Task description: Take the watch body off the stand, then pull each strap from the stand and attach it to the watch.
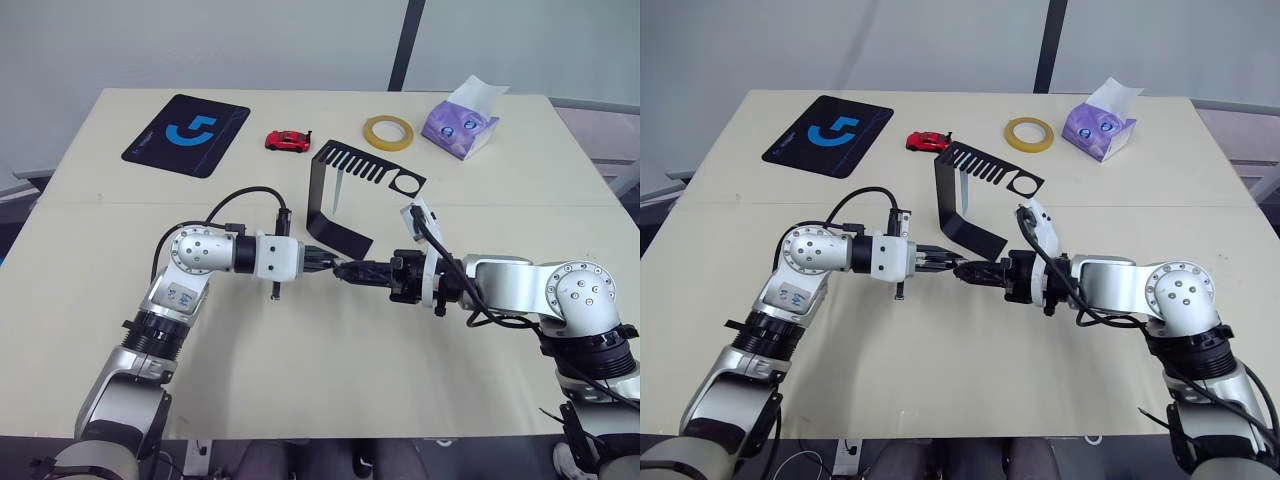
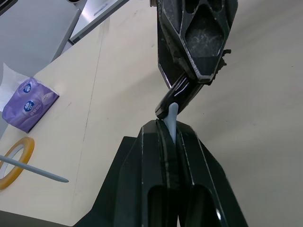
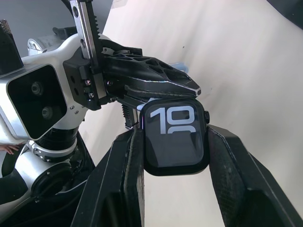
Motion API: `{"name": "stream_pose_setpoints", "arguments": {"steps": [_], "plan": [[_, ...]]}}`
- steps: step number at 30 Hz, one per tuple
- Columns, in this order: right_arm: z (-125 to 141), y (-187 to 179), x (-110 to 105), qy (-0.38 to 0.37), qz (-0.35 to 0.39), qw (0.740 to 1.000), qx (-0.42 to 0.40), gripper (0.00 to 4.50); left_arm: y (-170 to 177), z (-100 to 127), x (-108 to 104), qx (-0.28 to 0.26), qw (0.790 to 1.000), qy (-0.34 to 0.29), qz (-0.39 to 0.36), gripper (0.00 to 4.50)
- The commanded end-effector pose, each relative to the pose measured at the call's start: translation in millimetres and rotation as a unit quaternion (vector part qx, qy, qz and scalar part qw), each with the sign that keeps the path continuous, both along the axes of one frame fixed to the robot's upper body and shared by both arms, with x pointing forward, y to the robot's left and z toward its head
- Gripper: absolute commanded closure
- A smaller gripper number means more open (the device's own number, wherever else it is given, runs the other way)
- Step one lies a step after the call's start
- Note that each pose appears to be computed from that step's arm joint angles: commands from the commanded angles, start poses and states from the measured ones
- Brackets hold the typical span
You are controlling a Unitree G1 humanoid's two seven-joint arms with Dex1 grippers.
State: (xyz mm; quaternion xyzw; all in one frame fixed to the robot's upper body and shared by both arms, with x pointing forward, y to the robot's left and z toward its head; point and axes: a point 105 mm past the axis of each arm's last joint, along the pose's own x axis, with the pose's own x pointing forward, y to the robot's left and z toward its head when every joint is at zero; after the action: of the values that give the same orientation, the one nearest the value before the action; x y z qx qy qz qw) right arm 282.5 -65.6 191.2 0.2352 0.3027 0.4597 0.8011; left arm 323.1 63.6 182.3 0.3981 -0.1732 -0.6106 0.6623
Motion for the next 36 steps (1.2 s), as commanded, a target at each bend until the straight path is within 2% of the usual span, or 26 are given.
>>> {"name": "stream_pose_setpoints", "arguments": {"steps": [1, 21, 23, 26, 31, 32, 33, 34, 36], "plan": [[24.6, 14.7, -13.1, -0.039, 0.041, 0.998, 0.033, 2.97, -15.8, 6.3, -6.5, 0.001, 0.999, -0.017, -0.032, 4.50], [21.2, 10.0, -9.0, -0.033, 0.028, 0.999, 0.022, 2.97, -16.1, 8.8, -7.5, -0.004, 0.999, -0.020, -0.032, 4.50], [19.0, 7.0, -6.7, -0.033, 0.021, 0.999, 0.016, 2.97, -13.5, 10.7, -8.1, -0.009, 0.999, -0.001, -0.031, 4.50], [17.6, 2.9, -4.3, -0.044, 0.014, 0.999, 0.003, 2.97, -7.9, 16.9, -12.3, -0.013, 0.999, 0.008, -0.038, 3.49], [18.3, -3.8, -10.4, -0.129, 0.039, 0.989, -0.067, 2.97, 14.3, 23.7, -22.4, -0.002, 0.998, 0.056, -0.035, 1.06], [19.1, -4.4, -13.6, -0.149, 0.050, 0.984, -0.079, 2.97, 19.4, 25.2, -26.9, 0.001, 0.996, 0.079, -0.040, 0.84], [19.5, -5.1, -15.6, -0.163, 0.059, 0.981, -0.086, 2.97, 22.4, 26.4, -30.4, 0.003, 0.994, 0.096, -0.044, 0.31], [20.4, -5.7, -18.2, -0.189, 0.070, 0.974, -0.100, 2.97, 27.4, 28.8, -35.3, 0.005, 0.991, 0.127, -0.049, 0.09], [20.5, -7.1, -22.9, -0.259, 0.097, 0.950, -0.144, 2.97, 36.9, 33.8, -44.7, 0.012, 0.980, 0.191, -0.058, 0.09]]}}
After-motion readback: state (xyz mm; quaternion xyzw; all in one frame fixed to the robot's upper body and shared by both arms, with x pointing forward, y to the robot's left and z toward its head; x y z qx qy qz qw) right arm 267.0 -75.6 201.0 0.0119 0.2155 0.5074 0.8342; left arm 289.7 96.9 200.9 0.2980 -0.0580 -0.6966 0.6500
